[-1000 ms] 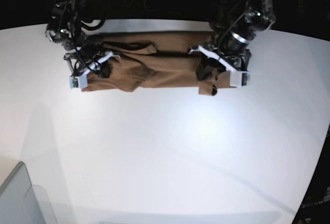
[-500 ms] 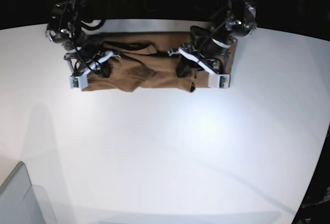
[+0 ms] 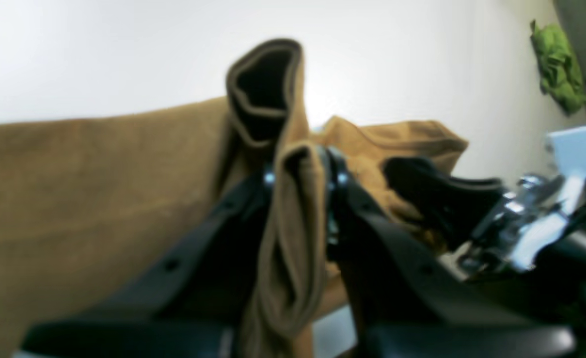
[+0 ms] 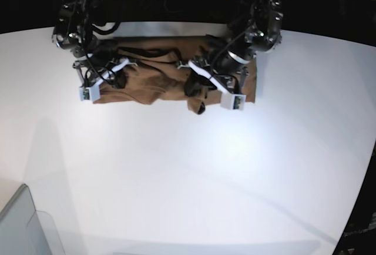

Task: Layout the t-shirt on the table in an organized manner, then fold the t-shirt properly
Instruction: 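Fold the strip end in the left gripper toward the right gripper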

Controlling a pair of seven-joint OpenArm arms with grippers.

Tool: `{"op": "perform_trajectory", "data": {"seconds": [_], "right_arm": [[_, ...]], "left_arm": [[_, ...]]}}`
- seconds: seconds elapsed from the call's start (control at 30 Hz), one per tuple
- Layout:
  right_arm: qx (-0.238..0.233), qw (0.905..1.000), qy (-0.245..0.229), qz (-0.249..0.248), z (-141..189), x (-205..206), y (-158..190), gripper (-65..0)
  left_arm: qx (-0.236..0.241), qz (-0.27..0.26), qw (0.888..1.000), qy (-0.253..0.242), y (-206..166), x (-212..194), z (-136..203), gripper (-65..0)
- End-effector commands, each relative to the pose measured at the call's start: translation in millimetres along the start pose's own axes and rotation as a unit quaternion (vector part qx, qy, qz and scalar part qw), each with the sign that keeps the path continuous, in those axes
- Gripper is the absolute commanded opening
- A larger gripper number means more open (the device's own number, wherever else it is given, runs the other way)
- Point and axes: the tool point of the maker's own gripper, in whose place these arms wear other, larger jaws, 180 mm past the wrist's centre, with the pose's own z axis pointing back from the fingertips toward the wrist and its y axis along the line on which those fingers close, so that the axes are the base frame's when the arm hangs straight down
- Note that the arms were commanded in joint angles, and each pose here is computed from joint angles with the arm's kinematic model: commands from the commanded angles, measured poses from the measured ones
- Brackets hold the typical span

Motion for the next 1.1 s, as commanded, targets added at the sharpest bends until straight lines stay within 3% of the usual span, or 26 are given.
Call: {"op": "perform_trajectory", "data": {"seconds": [0.0,0.33,0.57,0.73,1.07], "right_arm": [[0.005,0.9998,-0.016,0.005,1.8,11.5,2.0,-65.0],[0.005,0.9998,-0.018,0.005,1.5,12.9,2.1,-65.0],[0.005,0.9998,-0.019,0.006,1.1,14.4,2.3,-65.0],[0.005,0.9998,-0.019,0.006,1.1,14.4,2.3,-65.0],[0.005,0.9998,-0.020,0.006,1.0,15.1,2.4,-65.0]], "left_arm": [[-0.010,0.000,1.000,-0.012,-5.4,7.8,-0.6,-65.0],[0.013,-0.025,1.000,0.001,-1.2,-0.9,-8.1,-63.9],[0.000,-0.060,0.998,0.009,-20.0,-4.1,-14.7,-47.0],[-0.005,-0.059,0.998,0.002,-23.2,0.6,-13.0,-40.5],[-0.020,-0.077,0.996,-0.051,-42.0,29.3,16.2,-40.3]]}}
